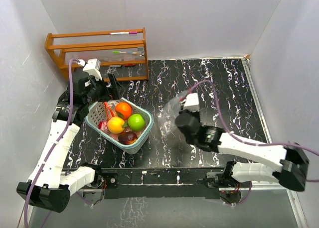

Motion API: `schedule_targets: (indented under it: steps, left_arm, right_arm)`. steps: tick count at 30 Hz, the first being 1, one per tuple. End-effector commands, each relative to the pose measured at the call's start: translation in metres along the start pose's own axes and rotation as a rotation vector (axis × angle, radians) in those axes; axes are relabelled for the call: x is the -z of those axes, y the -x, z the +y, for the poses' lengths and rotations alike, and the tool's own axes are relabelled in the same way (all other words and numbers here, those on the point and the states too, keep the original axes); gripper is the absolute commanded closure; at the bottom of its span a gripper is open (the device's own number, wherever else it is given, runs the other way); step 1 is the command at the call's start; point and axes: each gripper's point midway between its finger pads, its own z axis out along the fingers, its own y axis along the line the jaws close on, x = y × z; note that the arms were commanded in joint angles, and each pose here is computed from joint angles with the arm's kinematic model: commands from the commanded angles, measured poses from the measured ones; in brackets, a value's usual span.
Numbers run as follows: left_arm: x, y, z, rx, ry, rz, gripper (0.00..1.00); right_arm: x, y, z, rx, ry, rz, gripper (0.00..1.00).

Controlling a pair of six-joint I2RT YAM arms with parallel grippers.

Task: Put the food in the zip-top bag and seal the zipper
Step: Place the zipper food storage bag at the center of the board.

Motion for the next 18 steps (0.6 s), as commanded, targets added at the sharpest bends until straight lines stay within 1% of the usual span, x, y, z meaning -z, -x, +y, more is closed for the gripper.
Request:
schedule_targets:
  steps: [1, 2, 3, 4, 5, 8, 11, 14, 18]
  left_arm:
    - [0.002, 0.003, -0.007, -0.002, -0.033, -0.019, 0.03]
    - [0.002, 0.002, -0.006, -0.003, -0.031, -0.016, 0.03]
    - [0.002, 0.002, -0.006, -0.004, -0.028, -0.015, 0.03]
    - [0.002, 0.002, -0.005, -0.007, -0.026, -0.016, 0.03]
    - [0.002, 0.002, -0.005, -0.009, -0.024, -0.015, 0.03]
    - [0.002, 0.002, -0.003, -0.011, -0.012, -0.017, 0.03]
    - [0.001, 0.0, -0.002, -0.012, -0.015, -0.014, 0.03]
    - [0.0, -0.001, -0.004, -0.012, -0.024, -0.014, 0.03]
    - [0.0, 0.0, -0.007, -0.013, -0.044, -0.013, 0.03]
  right_arm:
    - [0.008, -0.04, 0.044, -0.03, 0.062, 0.084, 0.61]
    - [0.011, -0.046, 0.05, -0.028, 0.068, 0.099, 0.39]
    - [0.014, -0.05, 0.055, -0.031, 0.075, 0.113, 0.28]
    - [0.017, -0.053, 0.059, -0.03, 0.087, 0.13, 0.21]
    - [0.019, -0.056, 0.064, -0.025, 0.106, 0.145, 0.17]
    - [0.026, -0.051, 0.071, -0.055, 0.17, 0.167, 0.11]
    - [0.036, -0.039, 0.072, -0.126, 0.244, 0.164, 0.02]
    - [0.046, -0.023, 0.06, -0.208, 0.282, 0.126, 0.01]
    - [0.055, -0.006, 0.037, -0.308, 0.292, 0.068, 0.01]
